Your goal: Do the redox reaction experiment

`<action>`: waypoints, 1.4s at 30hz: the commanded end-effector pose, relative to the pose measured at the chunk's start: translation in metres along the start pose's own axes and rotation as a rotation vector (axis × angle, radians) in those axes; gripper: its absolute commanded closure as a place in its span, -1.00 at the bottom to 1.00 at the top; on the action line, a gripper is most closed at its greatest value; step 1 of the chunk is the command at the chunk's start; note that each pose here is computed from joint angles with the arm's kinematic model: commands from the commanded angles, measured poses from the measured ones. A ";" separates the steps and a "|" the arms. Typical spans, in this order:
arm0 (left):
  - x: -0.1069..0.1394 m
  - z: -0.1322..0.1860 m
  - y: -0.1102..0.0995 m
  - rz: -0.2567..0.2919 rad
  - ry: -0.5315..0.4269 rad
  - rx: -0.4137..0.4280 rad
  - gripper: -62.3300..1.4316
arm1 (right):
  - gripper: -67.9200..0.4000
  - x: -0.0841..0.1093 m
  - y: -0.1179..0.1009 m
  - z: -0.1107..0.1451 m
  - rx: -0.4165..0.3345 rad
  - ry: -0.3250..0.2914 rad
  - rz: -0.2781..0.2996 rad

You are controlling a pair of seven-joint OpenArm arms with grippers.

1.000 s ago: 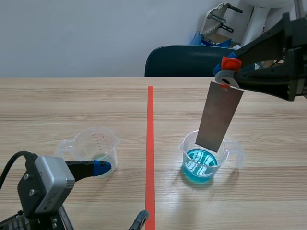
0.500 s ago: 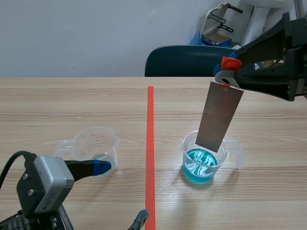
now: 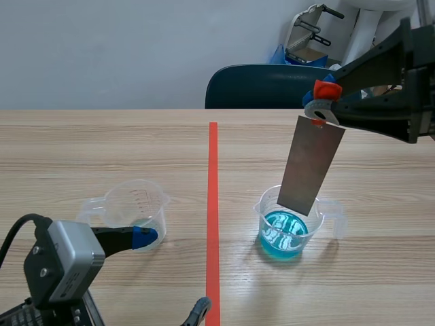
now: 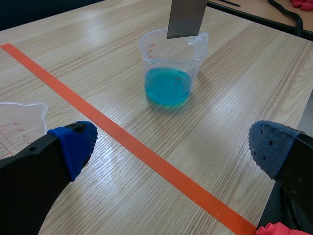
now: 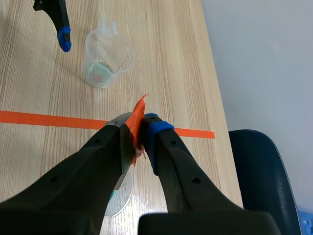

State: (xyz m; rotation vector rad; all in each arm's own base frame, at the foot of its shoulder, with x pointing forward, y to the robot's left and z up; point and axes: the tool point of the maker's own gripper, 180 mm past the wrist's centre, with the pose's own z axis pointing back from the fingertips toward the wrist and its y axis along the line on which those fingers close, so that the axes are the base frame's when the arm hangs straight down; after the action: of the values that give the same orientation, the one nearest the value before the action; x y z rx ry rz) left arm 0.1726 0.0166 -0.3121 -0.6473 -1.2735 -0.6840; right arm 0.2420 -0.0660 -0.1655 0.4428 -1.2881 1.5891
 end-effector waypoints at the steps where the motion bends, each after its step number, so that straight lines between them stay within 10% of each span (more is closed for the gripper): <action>1: 0.007 -0.001 -0.003 0.010 -0.032 0.001 -1.00 | 0.96 0.006 -0.007 0.004 -0.007 -0.008 0.022; 42: 0.006 -0.001 -0.003 0.010 -0.029 0.001 -1.00 | 0.96 -0.097 0.023 -0.033 -0.098 0.069 -0.128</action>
State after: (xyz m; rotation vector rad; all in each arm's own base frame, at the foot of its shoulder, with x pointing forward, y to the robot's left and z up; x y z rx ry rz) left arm 0.1725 0.0166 -0.3122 -0.6471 -1.2731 -0.6845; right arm 0.2735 -0.0774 -0.2667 0.4050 -1.2664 1.3928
